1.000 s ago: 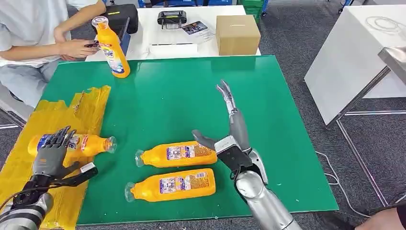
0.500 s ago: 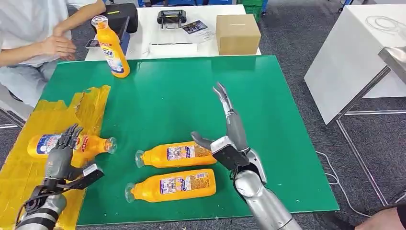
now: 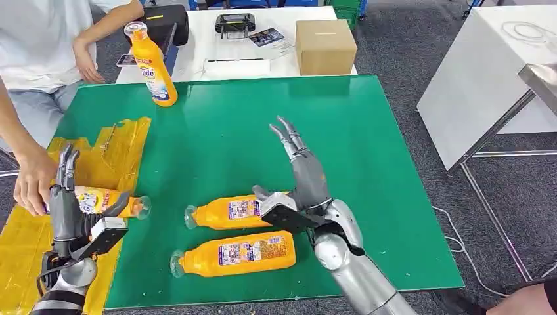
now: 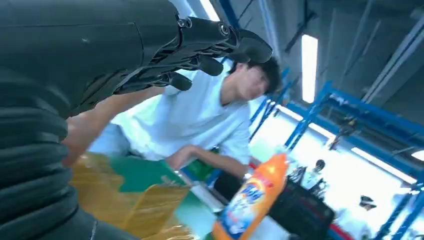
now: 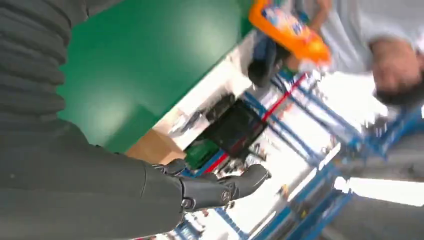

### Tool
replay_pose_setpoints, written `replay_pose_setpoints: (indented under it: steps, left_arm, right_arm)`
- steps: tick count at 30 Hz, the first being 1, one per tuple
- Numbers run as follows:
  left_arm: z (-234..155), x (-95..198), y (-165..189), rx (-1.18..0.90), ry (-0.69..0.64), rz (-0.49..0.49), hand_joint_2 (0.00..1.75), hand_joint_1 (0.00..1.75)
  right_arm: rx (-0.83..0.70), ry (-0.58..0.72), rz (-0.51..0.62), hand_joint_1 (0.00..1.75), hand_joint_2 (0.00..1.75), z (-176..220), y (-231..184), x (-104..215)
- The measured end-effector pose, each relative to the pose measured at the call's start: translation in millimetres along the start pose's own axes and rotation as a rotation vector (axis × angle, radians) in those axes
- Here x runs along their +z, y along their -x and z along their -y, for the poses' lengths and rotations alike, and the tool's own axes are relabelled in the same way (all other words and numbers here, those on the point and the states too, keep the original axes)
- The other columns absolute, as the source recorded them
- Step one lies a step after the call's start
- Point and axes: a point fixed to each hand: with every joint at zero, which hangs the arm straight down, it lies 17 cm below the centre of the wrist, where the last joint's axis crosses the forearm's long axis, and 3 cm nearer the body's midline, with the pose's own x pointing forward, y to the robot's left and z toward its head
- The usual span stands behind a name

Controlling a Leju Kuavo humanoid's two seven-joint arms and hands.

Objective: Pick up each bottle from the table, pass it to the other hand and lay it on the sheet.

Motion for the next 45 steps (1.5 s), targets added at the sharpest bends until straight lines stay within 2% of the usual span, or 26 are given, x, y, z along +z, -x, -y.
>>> replay_pose_setpoints:
  steps: [7,13,22,29,34,45]
  left_arm:
    - [13.8,-20.3,-36.7,0.149,-0.027,0.027,1.75,0.0]
    - [22.3,-27.2,-51.1,0.192,-0.021,0.043,1.75,0.0]
    - [30.8,-40.2,-73.0,0.249,-0.016,0.073,1.75,0.0]
    - [31.5,-42.5,-75.0,0.255,-0.022,0.073,1.75,0.0]
    - [32.1,-45.7,-71.8,0.271,-0.035,0.054,1.75,0.0]
    - [34.5,-42.8,-68.2,0.262,-0.034,0.042,1.75,0.0]
  right_arm:
    - [0.184,-0.249,-0.019,0.0,1.75,-71.7,12.1,-14.0]
    - [0.211,-0.336,-0.019,0.0,1.75,-101.6,12.6,-13.8]
    - [0.265,-0.514,-0.015,0.0,1.75,-155.5,13.8,4.3]
    - [0.274,-0.538,-0.019,0.0,1.75,-162.8,16.3,8.2]
    - [0.325,-0.609,-0.052,0.0,1.75,-172.3,36.1,17.1]
    - [0.436,-0.582,-0.148,0.0,1.75,-159.6,69.4,16.5]
